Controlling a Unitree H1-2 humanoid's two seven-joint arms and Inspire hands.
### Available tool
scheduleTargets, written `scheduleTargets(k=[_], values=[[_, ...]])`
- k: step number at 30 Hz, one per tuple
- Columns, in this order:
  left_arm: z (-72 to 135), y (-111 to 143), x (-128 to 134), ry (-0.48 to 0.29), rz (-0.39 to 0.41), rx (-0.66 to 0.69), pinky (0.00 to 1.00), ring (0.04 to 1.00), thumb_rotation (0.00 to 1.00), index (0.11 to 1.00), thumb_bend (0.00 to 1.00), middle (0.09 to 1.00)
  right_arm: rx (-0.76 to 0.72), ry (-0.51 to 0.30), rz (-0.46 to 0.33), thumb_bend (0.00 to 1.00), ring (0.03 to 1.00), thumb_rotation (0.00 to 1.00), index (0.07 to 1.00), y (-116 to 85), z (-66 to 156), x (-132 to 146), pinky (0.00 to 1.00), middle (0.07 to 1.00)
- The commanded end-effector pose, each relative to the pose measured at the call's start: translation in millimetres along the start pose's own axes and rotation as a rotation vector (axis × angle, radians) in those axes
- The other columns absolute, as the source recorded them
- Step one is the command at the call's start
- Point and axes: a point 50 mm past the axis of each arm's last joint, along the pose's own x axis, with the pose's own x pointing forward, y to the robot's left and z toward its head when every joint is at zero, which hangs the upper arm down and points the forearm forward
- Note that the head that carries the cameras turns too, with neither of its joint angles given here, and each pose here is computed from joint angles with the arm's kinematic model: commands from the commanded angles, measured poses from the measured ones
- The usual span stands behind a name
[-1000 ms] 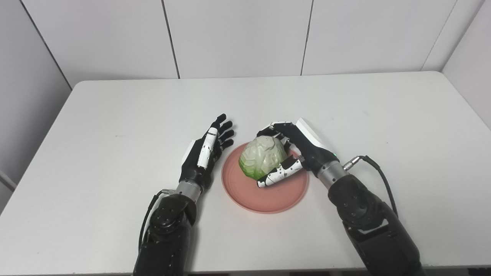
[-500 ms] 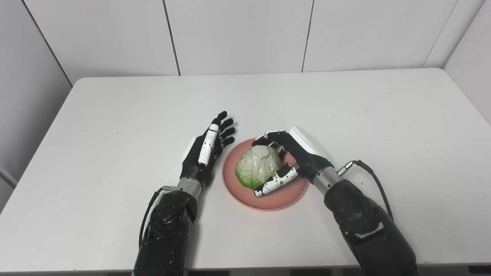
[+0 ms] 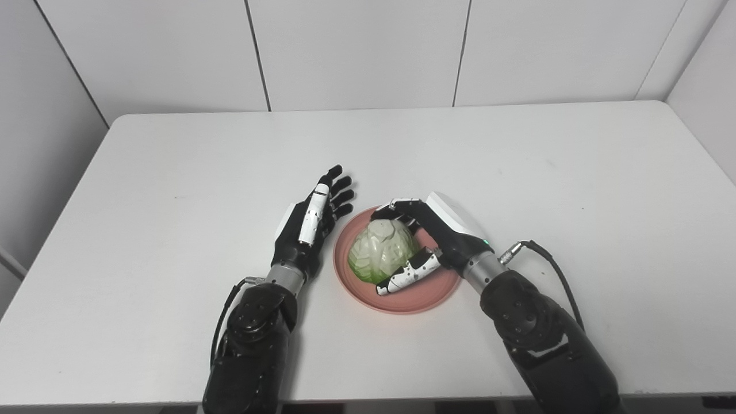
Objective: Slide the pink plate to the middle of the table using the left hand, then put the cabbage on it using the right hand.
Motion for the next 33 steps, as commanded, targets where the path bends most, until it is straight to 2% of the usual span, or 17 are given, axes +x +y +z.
scheduleTargets(k=[1, 3, 5, 8, 13, 21, 26, 29, 33], values=[[-8.7, -6.6, -1.1, 0.062, -0.024, -0.001, 0.89, 0.905, 1.0, 0.922, 0.44, 0.922, -0.05, -0.073, -0.017, 0.87, 0.731, 0.07, 0.834, -16.9, 16.2, 6.1, 0.63, 0.792], [-8.6, -6.6, -0.9, 0.063, -0.023, -0.001, 0.89, 0.904, 1.0, 0.926, 0.44, 0.923, -0.066, -0.071, 0.006, 0.89, 0.773, 0.1, 0.886, -20.3, 18.1, 5.8, 0.69, 0.83], [-8.5, -6.7, -0.9, 0.064, -0.022, -0.002, 0.89, 0.904, 1.0, 0.93, 0.44, 0.924, -0.084, -0.074, 0.028, 0.91, 0.789, 0.12, 0.904, -23.0, 19.7, 5.1, 0.7, 0.847], [-8.5, -6.5, -0.8, 0.065, -0.022, -0.003, 0.89, 0.904, 1.0, 0.931, 0.44, 0.924, -0.103, -0.07, 0.051, 0.93, 0.796, 0.13, 0.914, -26.5, 24.1, 3.6, 0.7, 0.854], [-8.4, -6.8, -0.7, 0.065, -0.02, -0.004, 0.88, 0.904, 1.0, 0.926, 0.44, 0.926, -0.14, -0.06, 0.066, 0.99, 0.809, 0.21, 0.946, -34.3, 34.7, 0.4, 0.67, 0.884], [-10.3, -6.3, 0.1, 0.062, -0.019, -0.009, 0.88, 0.898, 1.0, 0.914, 0.43, 0.918, -0.176, -0.087, 0.058, 1.0, 0.86, 0.26, 0.972, -61.3, 51.5, -8.7, 0.71, 0.921], [-10.7, -5.1, 0.3, 0.067, -0.018, -0.003, 0.88, 0.889, 1.0, 0.908, 0.44, 0.908, -0.199, -0.136, 0.035, 1.0, 0.86, 0.3, 0.983, -82.2, 65.5, -19.3, 0.7, 0.922], [-10.8, -4.1, 0.3, 0.066, -0.02, -0.004, 0.88, 0.89, 1.0, 0.908, 0.44, 0.908, -0.2, -0.175, 0.016, 1.0, 0.853, 0.29, 0.983, -94.2, 74.9, -27.5, 0.71, 0.927], [-11.4, -2.3, -1.0, 0.064, -0.022, -0.01, 0.89, 0.894, 1.0, 0.91, 0.44, 0.912, -0.21, -0.225, -0.024, 1.0, 0.887, 0.29, 0.993, -109.4, 83.7, -38.7, 0.77, 0.944]])
